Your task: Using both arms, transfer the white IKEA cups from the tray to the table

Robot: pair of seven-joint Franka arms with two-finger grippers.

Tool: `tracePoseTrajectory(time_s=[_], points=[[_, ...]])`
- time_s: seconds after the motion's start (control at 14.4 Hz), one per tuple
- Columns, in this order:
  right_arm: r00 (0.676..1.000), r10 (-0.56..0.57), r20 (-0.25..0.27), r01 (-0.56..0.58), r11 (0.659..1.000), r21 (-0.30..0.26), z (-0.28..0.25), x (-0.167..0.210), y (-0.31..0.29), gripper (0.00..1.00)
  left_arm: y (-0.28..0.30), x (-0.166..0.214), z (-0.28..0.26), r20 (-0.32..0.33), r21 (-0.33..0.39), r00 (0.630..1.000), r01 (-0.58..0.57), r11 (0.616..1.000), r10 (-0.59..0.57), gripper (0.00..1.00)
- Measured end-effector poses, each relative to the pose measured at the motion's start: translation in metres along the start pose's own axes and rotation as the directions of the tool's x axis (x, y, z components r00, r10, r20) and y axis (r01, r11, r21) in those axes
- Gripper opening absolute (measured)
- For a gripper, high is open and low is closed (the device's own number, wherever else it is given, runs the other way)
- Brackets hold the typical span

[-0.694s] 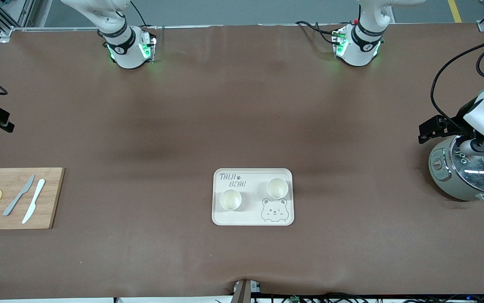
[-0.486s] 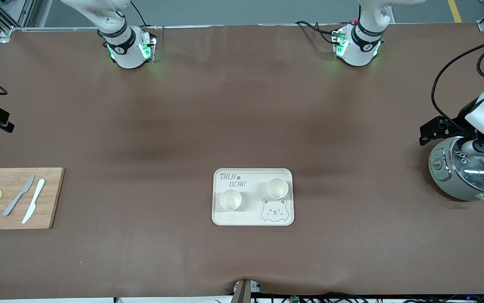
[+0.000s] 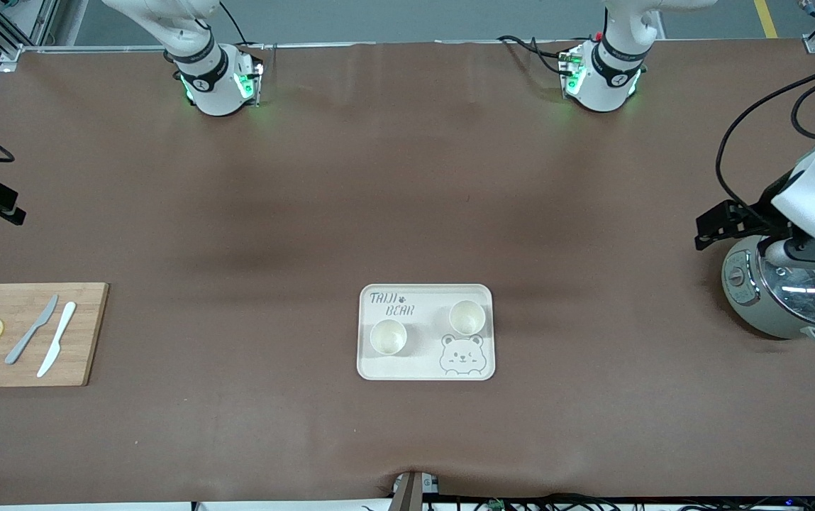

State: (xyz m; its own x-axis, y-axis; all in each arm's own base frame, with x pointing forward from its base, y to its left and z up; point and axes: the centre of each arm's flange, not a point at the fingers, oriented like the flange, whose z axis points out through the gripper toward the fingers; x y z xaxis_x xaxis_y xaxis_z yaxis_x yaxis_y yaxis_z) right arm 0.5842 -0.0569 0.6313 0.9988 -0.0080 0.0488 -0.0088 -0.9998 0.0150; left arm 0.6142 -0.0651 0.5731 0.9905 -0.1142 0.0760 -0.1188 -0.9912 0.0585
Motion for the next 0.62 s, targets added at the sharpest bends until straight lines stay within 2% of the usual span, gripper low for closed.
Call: tracePoseTrajectory(time_s=[0.14, 0.28, 0.62], points=[[1.0, 0.0, -0.002, 0.0, 1.0, 0.0, 0.003, 0.002, 0.0, 1.0, 0.011, 0.006, 0.016, 0.009, -0.013, 1.0, -0.014, 1.0, 0.014, 1.0], [1.0, -0.001, -0.019, 0.001, 1.0, -0.001, 0.002, 0.005, 0.0, 1.0, 0.034, 0.011, 0.042, 0.048, -0.018, 0.998, -0.041, 0.999, 0.042, 1.0], [1.0, -0.009, -0.003, 0.009, 1.0, 0.024, 0.024, 0.016, -0.006, 1.0, 0.148, 0.016, 0.169, 0.122, -0.004, 0.992, 0.032, 0.999, -0.031, 1.0]])
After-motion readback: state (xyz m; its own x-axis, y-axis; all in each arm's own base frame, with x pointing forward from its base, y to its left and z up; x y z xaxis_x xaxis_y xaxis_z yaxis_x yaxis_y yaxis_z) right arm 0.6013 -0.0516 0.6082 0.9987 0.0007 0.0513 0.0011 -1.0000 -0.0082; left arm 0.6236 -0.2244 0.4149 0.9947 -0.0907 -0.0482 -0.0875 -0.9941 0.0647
